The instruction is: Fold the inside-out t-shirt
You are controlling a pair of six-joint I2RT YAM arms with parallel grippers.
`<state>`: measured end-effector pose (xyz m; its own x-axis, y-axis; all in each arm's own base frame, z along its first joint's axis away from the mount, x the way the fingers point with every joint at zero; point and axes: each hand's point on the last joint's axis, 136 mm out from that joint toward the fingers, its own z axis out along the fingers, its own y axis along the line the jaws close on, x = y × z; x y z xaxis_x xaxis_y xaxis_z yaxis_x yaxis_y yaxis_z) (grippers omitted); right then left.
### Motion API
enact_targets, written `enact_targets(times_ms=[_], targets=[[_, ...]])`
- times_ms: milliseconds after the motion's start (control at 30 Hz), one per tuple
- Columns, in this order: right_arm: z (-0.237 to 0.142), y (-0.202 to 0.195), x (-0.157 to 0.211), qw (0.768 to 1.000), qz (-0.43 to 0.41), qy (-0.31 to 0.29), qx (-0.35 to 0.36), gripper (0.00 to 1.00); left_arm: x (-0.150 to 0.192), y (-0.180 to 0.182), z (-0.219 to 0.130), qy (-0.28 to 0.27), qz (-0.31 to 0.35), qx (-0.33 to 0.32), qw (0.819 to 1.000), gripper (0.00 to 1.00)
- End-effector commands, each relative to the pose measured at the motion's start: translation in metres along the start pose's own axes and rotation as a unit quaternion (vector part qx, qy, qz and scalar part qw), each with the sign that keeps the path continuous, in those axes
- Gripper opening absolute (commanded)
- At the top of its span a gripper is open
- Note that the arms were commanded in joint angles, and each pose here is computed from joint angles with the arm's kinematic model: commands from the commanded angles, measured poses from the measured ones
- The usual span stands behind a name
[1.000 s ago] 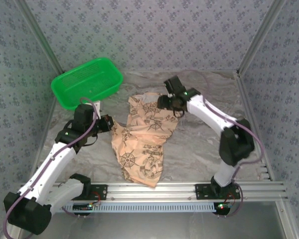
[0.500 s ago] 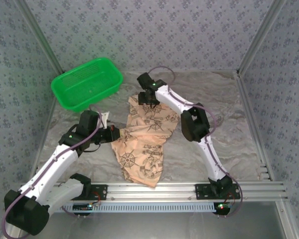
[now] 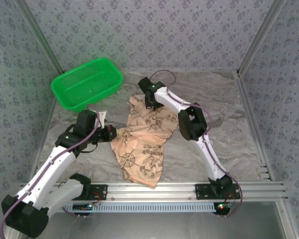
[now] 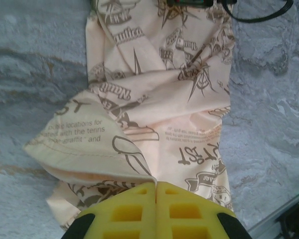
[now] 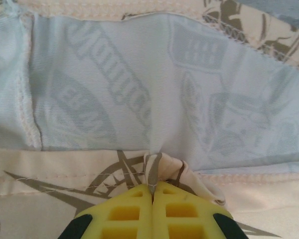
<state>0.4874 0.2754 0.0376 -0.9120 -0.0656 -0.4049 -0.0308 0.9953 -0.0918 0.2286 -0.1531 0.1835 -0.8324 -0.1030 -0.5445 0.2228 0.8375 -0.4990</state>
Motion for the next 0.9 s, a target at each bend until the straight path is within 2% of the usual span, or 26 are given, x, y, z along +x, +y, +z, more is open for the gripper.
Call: enact_targets(times_ms=[0,100,200,333,433,500,533,667,767,867], targets=[[-0.071,-0.033,-0.035,0.997,0.044,-0.061,0.013,0.00,-0.032,-0.013,-0.019,-0.041,0.065,-0.006,0.997,0.00],[-0.131,-0.075,-0.056,0.988,0.110,-0.108,0.004,0.00,-0.065,-0.031,-0.036,-0.071,0.120,-0.006,0.990,0.00],[-0.191,-0.127,-0.067,0.972,0.169,-0.160,-0.006,0.00,-0.101,-0.064,-0.060,-0.104,0.193,0.017,0.975,0.00],[-0.268,-0.206,-0.058,0.940,0.249,-0.234,-0.001,0.00,-0.148,-0.107,-0.102,-0.163,0.313,0.034,0.935,0.00],[-0.320,-0.253,-0.031,0.912,0.294,-0.286,-0.003,0.00,-0.171,-0.141,-0.135,-0.209,0.389,0.054,0.896,0.00],[-0.350,-0.278,-0.008,0.895,0.315,-0.316,0.003,0.00,-0.181,-0.151,-0.154,-0.240,0.402,0.053,0.882,0.00],[-0.364,-0.288,0.006,0.889,0.321,-0.327,0.002,0.00,-0.187,-0.162,-0.168,-0.266,0.418,0.062,0.866,0.00],[-0.415,-0.315,0.053,0.860,0.340,-0.381,-0.007,0.00,-0.169,-0.191,-0.204,-0.296,0.474,0.117,0.821,0.00],[-0.414,-0.315,0.085,0.853,0.358,-0.379,-0.035,0.00,-0.142,-0.197,-0.196,-0.268,0.491,0.175,0.810,0.00],[-0.367,-0.293,0.104,0.876,0.358,-0.317,-0.066,0.00,-0.130,-0.186,-0.173,-0.264,0.485,0.183,0.814,0.00]])
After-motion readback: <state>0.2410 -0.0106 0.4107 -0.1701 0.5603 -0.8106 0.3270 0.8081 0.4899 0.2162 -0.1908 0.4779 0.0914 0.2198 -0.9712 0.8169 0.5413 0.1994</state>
